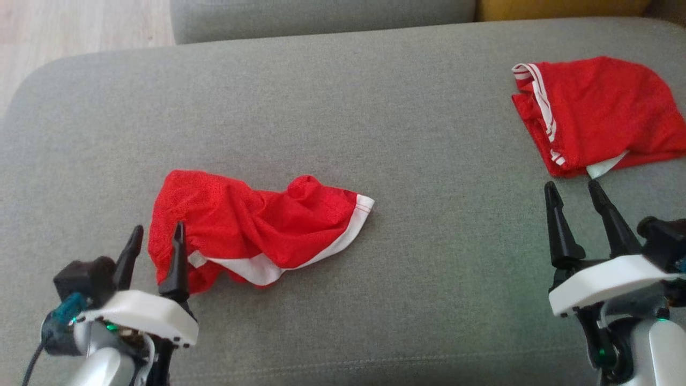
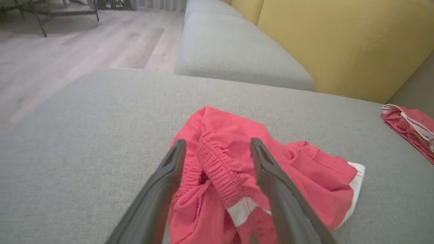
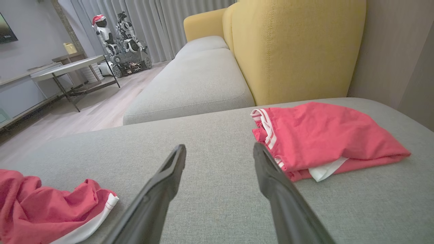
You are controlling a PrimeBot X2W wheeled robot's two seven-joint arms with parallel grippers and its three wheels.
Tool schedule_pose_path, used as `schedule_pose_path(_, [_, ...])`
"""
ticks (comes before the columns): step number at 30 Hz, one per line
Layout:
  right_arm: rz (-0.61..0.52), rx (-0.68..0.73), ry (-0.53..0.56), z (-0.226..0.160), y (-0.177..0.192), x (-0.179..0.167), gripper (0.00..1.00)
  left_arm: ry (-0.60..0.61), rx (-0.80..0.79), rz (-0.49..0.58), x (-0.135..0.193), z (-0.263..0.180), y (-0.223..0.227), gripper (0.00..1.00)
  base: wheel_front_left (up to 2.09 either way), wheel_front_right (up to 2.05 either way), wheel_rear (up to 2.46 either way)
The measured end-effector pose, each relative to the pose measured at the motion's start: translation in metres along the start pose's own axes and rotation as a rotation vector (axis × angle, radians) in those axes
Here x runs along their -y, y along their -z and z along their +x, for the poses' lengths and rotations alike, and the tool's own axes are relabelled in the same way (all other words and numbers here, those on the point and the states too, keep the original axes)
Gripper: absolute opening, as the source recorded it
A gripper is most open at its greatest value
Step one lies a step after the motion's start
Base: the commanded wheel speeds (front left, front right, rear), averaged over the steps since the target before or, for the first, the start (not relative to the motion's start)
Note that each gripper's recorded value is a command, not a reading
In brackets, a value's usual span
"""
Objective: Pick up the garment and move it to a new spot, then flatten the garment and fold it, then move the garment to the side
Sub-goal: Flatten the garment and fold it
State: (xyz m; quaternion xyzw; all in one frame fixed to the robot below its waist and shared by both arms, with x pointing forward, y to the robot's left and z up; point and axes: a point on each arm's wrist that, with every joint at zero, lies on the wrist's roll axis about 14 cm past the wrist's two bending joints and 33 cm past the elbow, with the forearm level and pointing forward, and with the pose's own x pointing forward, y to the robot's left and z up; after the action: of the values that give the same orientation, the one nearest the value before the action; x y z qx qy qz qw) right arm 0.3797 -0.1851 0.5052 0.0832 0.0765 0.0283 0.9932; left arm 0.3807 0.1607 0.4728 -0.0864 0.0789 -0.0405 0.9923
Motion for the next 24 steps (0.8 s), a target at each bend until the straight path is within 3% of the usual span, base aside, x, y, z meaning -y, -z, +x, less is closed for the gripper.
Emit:
schedule_pose_path(8, [-0.03, 0.042, -0.013, -0.007, -0.014, -0.006, 1.0, -0.041, 0.155, 0.11, 0.001, -0.019, -0.039, 1.0, 0.0, 0.0, 0.0])
schedule_pose_path(24, [-0.038, 0.024, -0.029, -0.009, -0.011, -0.011, 1.0, -0.048, 0.144, 0.111, 0.002, -0.032, -0.037, 1.0, 0.0, 0.0, 0.0])
